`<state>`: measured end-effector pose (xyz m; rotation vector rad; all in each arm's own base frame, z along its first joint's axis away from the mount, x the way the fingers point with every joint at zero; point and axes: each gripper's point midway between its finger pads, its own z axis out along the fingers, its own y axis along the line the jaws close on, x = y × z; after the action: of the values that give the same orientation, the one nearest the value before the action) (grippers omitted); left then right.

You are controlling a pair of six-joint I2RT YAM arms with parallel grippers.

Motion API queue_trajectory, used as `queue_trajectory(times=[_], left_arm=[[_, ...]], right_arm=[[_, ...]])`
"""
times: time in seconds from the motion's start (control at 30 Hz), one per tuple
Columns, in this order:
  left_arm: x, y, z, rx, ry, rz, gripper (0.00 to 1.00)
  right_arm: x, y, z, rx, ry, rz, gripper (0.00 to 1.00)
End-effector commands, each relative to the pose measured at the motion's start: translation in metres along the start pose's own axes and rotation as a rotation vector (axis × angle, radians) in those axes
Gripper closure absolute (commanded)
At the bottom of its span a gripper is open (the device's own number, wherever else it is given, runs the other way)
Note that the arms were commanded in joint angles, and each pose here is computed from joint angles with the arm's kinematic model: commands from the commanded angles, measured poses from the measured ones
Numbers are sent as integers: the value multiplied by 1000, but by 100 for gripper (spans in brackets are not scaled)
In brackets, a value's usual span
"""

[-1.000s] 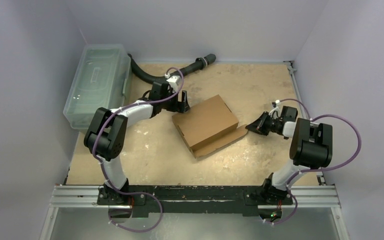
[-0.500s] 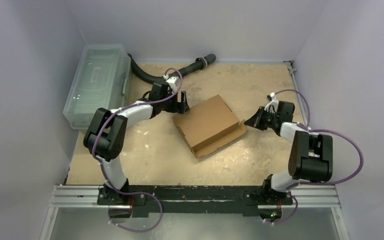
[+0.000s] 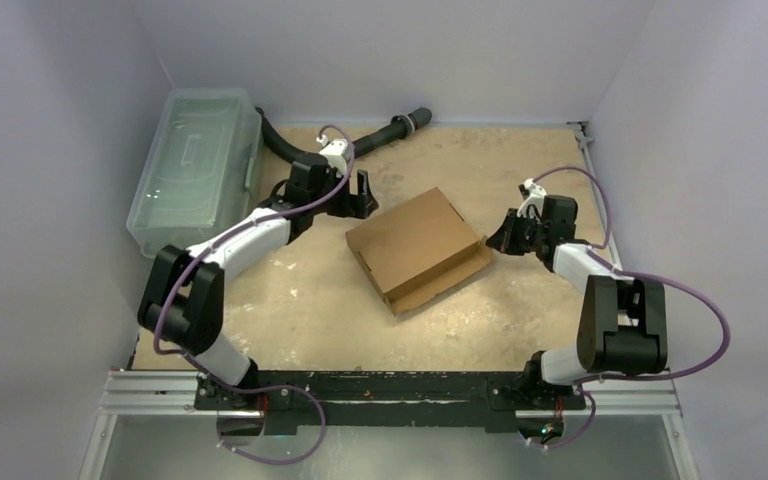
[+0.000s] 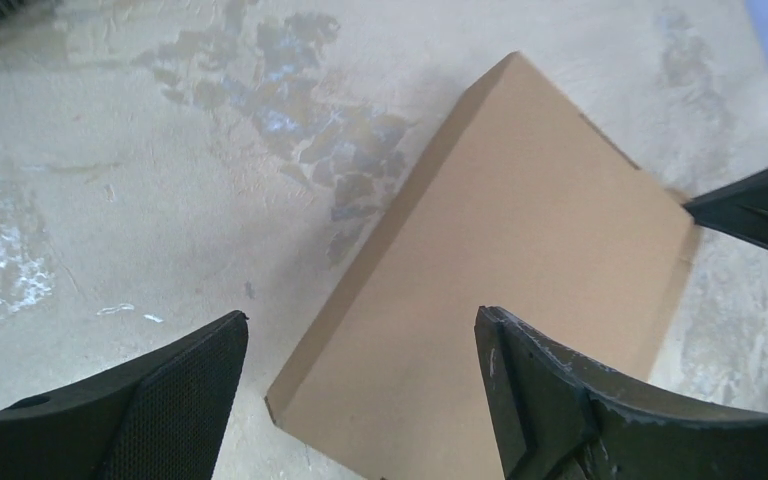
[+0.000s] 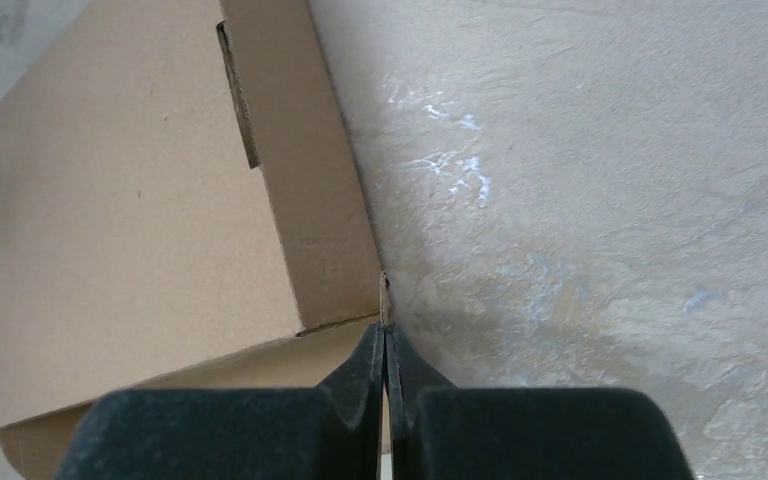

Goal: Fold the paper box

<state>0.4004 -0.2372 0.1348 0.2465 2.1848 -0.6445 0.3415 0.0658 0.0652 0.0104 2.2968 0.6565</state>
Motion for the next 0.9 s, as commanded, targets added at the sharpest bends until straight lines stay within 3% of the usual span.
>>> queue_trajectory(times=[0.0, 0.23, 0.47, 0.57, 0.87], left_arm=[[-24, -22, -25, 75, -96, 56, 16], [-5, -107, -10, 232, -15, 401, 11], [25, -158, 24, 205, 30, 565, 14], [34, -171, 35, 166, 13, 670, 13], [59, -182, 59, 176, 9, 798, 14]], right_arm=[[-23, -7, 3, 51, -33, -76, 100], [-29, -7, 7, 82, -18, -144, 100], [-29, -7, 9, 80, -1, -181, 100], [-29, -6, 9, 72, 4, -181, 100], [-26, -4, 11, 58, 16, -173, 100]])
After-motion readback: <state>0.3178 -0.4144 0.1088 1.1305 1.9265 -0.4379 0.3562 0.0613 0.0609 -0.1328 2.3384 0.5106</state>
